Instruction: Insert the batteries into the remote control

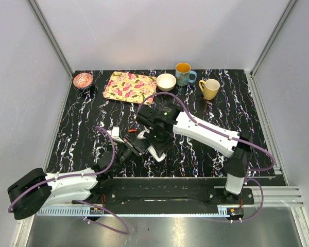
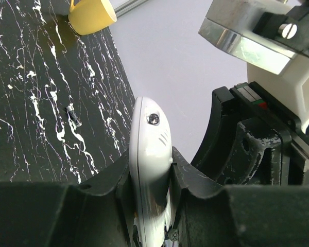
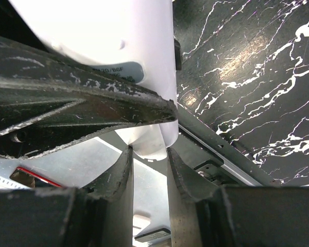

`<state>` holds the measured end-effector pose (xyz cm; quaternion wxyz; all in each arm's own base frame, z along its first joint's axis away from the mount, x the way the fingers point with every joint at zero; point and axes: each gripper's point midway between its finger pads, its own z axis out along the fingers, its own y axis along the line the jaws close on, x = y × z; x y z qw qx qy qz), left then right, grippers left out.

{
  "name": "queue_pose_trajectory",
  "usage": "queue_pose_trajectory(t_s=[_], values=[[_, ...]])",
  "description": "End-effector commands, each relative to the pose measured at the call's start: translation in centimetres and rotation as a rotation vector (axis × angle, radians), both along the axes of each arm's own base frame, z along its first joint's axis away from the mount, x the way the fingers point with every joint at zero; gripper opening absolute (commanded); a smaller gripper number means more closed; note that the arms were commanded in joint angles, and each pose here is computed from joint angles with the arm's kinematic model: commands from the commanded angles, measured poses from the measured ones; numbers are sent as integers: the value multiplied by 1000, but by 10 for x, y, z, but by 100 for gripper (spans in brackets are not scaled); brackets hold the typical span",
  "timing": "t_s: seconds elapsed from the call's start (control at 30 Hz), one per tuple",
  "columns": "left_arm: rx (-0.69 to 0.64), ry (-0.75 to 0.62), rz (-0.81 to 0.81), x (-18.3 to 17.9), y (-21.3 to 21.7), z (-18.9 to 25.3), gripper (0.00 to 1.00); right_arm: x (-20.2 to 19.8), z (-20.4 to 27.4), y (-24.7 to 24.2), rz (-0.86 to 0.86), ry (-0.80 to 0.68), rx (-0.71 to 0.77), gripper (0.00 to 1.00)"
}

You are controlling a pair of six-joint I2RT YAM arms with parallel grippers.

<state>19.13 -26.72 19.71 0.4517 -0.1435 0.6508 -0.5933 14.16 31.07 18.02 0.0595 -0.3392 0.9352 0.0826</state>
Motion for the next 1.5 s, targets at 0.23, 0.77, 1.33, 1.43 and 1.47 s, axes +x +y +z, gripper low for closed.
queue_pose_trajectory(t_s=[0.23, 0.77, 1.33, 1.43, 1.47], values=[[-87, -95, -58, -11, -11, 41, 0, -1, 14, 2, -5, -3, 4, 0], [-133, -100, -99, -17, -15, 50, 0, 11, 18, 7, -23, -47, 27, 11], [-118, -51, -85, -12, -17, 41, 0, 17, 24, 11, -38, -70, 72, 34], [-114, -47, -88, -13, -18, 39, 0, 17, 21, 9, -47, -72, 67, 38], [-113, -46, -90, -13, -18, 39, 0, 18, 21, 9, -53, -73, 70, 39]])
